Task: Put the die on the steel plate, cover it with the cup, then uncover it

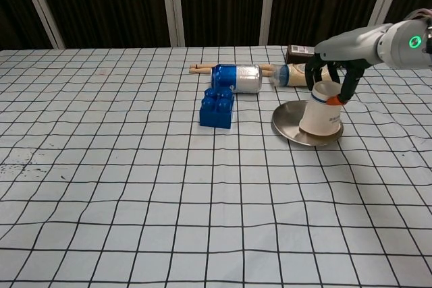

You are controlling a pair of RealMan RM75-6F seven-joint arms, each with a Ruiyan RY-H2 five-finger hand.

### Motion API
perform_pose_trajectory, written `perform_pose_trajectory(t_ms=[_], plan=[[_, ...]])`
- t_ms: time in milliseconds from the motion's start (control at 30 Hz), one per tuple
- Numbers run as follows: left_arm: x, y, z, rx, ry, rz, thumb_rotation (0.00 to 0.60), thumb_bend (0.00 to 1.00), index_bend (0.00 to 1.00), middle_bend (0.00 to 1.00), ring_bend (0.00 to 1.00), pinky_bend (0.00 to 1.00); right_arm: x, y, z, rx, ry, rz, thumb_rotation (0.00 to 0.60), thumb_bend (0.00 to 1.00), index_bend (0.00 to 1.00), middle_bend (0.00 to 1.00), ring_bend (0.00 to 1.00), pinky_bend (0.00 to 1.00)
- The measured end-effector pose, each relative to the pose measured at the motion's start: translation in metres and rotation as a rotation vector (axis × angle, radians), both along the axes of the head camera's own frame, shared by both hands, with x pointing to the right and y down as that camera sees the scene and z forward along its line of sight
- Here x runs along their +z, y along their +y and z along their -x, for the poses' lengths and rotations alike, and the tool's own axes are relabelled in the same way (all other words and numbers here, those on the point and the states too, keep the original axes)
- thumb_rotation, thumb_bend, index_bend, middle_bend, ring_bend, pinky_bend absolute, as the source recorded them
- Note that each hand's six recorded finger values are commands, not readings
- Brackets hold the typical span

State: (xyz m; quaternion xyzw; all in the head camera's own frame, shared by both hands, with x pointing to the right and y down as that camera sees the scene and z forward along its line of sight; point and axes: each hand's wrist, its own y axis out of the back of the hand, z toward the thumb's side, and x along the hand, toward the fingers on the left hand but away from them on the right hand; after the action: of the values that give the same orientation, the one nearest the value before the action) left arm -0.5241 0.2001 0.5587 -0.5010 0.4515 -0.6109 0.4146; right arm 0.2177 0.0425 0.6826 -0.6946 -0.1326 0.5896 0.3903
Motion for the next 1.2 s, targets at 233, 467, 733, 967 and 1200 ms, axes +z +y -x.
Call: perform_pose_trajectory(t_ms=[233,467,733,967,1200], plan=[[0.001,0.000,-0.001,0.004,-0.001,0.002,0.600,0.17,0.15,0.00,0.00,0.04,-0.006,0.010,-0.009,-0.010,-0.006,0.006,0.600,0.45,0.47,0.40,0.43,0.07],[0.001,0.000,-0.003,0.010,-0.002,0.003,0.600,0.17,0.15,0.00,0.00,0.04,-0.009,0.024,0.003,-0.053,-0.036,0.020,0.600,0.45,0.47,0.40,0.43,0.07],[-0.001,0.000,0.001,0.002,-0.001,-0.003,0.600,0.17,0.15,0.00,0.00,0.04,0.000,0.027,0.024,-0.082,-0.059,0.029,0.600,0.46,0.47,0.40,0.43,0.07],[-0.001,0.000,0.001,0.002,-0.001,0.000,0.600,0.17,0.15,0.00,0.00,0.04,0.008,0.019,0.036,-0.085,-0.058,0.022,0.600,0.46,0.47,0.40,0.43,0.07],[-0.001,0.000,0.002,-0.003,0.000,0.000,0.600,0.17,0.15,0.00,0.00,0.04,0.015,0.006,0.029,-0.056,-0.031,0.009,0.600,0.45,0.47,0.40,0.43,0.07]])
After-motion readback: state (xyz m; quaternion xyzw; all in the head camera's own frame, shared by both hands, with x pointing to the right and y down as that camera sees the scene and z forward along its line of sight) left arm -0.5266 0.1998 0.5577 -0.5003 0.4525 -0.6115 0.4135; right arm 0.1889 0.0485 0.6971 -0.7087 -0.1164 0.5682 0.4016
